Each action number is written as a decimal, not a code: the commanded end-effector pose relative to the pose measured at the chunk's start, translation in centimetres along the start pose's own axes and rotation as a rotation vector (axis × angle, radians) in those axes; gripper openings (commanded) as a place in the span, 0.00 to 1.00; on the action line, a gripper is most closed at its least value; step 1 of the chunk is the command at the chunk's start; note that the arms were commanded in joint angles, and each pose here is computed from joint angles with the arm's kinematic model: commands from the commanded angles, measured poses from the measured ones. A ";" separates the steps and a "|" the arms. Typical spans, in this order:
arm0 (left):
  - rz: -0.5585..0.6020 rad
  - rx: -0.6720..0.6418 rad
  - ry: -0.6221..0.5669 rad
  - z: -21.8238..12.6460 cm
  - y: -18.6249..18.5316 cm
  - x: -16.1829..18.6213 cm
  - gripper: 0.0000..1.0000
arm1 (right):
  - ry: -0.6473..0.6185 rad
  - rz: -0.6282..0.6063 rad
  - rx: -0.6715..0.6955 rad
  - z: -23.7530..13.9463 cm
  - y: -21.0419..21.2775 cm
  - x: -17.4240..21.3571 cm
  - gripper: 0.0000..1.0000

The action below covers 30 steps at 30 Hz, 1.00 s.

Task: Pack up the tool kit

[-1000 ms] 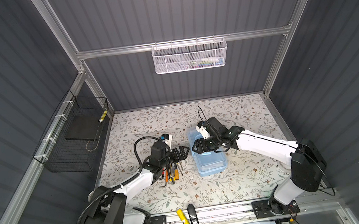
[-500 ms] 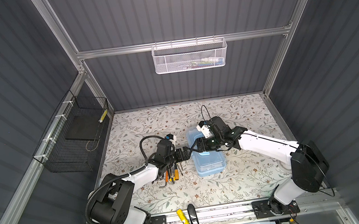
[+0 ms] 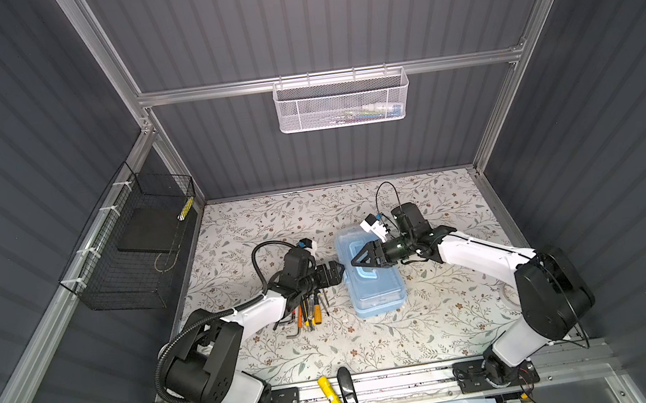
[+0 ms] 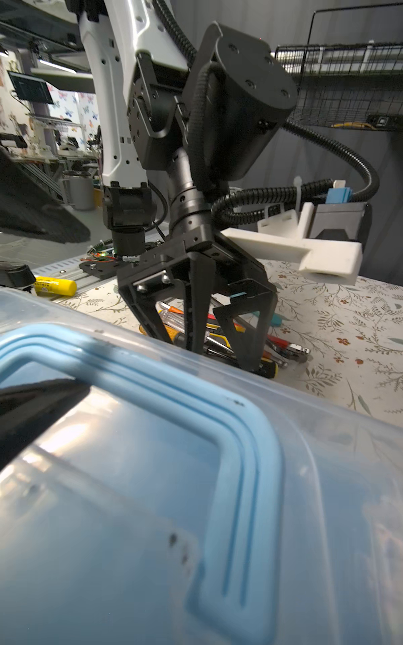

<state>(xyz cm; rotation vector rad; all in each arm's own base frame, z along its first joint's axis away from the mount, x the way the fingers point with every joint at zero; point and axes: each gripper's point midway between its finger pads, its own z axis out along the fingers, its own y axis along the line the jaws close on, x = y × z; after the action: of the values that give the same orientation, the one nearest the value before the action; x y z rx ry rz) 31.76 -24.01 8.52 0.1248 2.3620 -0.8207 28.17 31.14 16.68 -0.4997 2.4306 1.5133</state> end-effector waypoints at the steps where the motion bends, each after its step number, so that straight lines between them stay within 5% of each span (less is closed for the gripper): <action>1: 0.046 0.062 -0.001 0.3 -2.3 -0.9 1.00 | 0.097 -0.075 -0.250 0.5 4.0 1.6 0.63; 7: 0.045 0.026 -0.005 0.3 -1.9 -1.3 0.99 | 0.094 -0.138 -0.348 -1.0 5.8 1.5 0.63; 12: 0.046 -0.004 -0.007 0.0 -1.5 -1.5 1.00 | 0.039 -0.130 -0.295 -2.6 4.3 0.6 0.60; 21: 0.067 -0.077 0.019 -2.3 -0.2 -0.2 1.00 | -0.064 0.027 0.343 -5.5 -0.7 -0.8 0.60; 24: 0.069 -0.055 0.048 -2.6 -0.4 0.9 0.99 | -0.086 0.154 0.431 -5.7 -0.6 -0.5 0.61; 30: 0.078 -0.043 0.094 -3.5 -0.3 3.2 1.00 | -0.067 0.219 0.559 -3.9 0.8 0.2 0.64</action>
<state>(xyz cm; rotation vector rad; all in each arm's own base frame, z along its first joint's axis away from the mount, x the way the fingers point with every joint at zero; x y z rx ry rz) 29.26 -22.92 9.96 0.1883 2.3964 -0.7452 28.07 28.89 20.88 -0.2311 2.6361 1.0011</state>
